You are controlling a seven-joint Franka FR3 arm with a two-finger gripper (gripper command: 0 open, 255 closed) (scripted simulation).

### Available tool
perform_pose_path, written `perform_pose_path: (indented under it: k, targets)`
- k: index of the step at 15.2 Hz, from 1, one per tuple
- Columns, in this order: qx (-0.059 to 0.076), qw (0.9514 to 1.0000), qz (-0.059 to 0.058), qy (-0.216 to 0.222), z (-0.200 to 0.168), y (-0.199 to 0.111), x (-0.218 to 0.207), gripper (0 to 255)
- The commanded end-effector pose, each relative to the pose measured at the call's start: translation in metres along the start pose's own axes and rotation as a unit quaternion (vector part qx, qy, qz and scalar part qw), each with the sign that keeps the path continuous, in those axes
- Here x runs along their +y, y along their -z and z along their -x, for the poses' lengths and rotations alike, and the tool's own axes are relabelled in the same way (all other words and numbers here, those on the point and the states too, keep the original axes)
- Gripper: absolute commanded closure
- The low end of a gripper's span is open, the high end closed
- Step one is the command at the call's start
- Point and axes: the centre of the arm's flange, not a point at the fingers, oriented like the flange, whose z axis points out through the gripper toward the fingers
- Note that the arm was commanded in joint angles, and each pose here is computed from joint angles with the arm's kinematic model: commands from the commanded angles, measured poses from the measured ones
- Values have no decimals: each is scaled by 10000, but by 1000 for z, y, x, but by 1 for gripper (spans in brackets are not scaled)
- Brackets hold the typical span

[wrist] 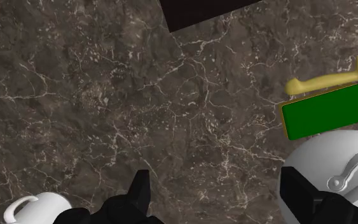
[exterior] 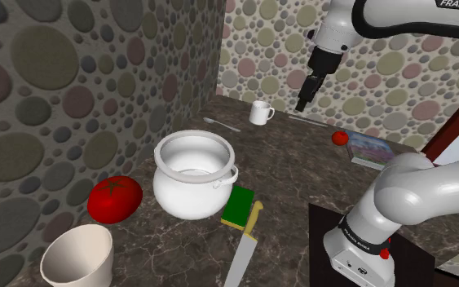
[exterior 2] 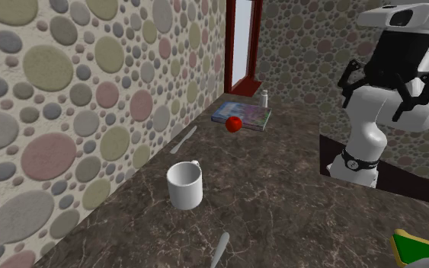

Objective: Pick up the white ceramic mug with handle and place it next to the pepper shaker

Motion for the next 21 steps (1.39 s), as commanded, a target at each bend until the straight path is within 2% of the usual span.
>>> perform_pose_path:
  k: [1, 21]
  targets:
    - [0, 10000, 0, 0, 0, 0, 0, 0]
    - [-125, 9989, -49, -454, -160, -127, 172, 0]
